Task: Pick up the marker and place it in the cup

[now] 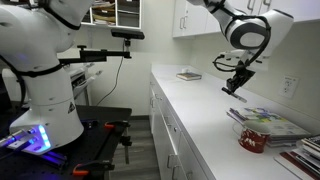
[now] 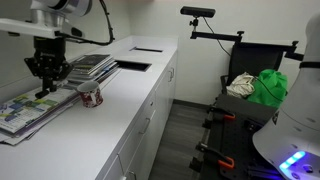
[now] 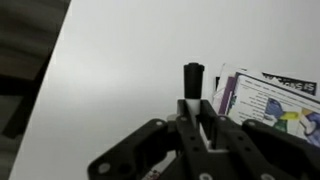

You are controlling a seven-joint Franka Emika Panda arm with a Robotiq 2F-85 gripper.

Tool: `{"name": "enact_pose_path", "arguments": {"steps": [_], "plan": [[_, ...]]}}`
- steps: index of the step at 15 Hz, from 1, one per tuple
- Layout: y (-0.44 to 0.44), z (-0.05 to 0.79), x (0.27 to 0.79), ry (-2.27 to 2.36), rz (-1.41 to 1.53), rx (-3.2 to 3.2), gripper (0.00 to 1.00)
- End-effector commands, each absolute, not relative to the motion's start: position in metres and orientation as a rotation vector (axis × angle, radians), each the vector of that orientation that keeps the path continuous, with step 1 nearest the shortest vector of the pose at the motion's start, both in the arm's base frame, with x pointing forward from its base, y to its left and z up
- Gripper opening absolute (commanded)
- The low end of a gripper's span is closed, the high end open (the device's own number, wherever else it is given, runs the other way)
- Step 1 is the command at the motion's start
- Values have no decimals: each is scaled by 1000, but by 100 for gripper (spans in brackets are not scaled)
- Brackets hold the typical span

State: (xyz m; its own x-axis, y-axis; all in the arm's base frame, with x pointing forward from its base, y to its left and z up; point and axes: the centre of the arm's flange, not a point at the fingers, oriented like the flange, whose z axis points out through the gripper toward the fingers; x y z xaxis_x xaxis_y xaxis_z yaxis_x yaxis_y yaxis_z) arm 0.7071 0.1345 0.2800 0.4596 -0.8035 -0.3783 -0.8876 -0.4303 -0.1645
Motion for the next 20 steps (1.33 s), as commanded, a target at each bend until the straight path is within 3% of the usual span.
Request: {"name": "enact_pose_path", "arguments": {"steps": [1,12,13,17,18,20], "plan": [[97,286,673,1468,435,-2155,5],[-7,266,667,1411,411,-1788,5],[-11,259,678,1459,438,-1775,18],[-7,262,678,1423,421,-1799,18],[-7,262,678,1424,421,-1800,5],[-13,255,680,1374,579,-1681,5]]}}
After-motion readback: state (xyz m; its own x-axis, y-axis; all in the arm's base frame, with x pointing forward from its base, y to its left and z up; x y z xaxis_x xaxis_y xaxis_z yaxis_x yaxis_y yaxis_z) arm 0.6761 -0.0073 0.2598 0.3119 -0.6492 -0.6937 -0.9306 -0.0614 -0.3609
